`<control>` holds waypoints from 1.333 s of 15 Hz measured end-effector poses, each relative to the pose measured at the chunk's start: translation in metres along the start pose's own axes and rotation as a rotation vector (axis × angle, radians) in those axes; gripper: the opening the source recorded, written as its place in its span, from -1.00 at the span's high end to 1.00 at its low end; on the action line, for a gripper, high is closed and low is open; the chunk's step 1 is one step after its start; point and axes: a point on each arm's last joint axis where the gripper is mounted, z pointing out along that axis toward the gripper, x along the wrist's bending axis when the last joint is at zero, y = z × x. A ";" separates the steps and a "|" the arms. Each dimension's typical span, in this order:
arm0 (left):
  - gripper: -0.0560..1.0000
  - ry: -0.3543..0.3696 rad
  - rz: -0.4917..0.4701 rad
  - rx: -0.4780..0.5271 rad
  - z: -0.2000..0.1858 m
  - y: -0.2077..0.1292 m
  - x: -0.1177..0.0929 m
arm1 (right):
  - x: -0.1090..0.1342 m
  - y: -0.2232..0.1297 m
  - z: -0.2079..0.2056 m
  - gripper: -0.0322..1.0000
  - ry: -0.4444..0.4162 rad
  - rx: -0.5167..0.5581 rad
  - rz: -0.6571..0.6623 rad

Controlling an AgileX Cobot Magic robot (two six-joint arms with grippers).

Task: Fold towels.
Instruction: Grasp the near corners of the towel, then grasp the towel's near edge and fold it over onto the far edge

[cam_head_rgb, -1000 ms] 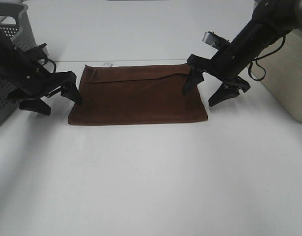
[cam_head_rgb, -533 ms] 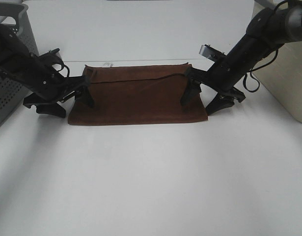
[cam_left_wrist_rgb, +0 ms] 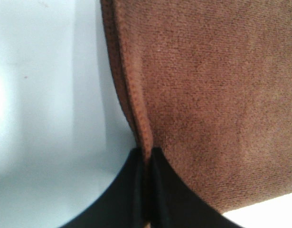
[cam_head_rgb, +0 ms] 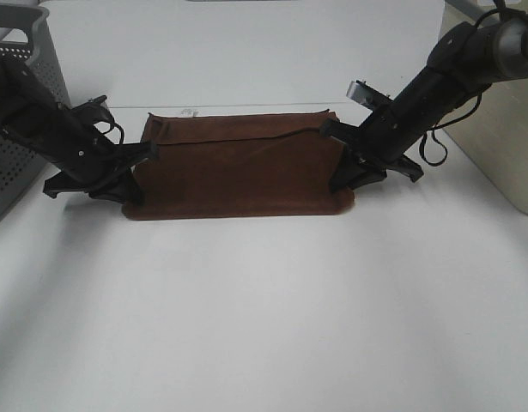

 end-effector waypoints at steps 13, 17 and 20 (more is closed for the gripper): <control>0.89 0.041 0.050 0.186 -0.051 -0.085 0.008 | -0.003 -0.107 -0.021 0.94 -0.079 0.110 0.108; 0.89 0.060 0.047 0.211 -0.061 -0.113 0.015 | -0.007 -0.146 -0.019 0.94 -0.076 0.137 0.125; 0.89 0.050 0.057 0.177 -0.071 -0.111 0.011 | -0.003 -0.148 -0.024 0.94 -0.062 0.123 0.106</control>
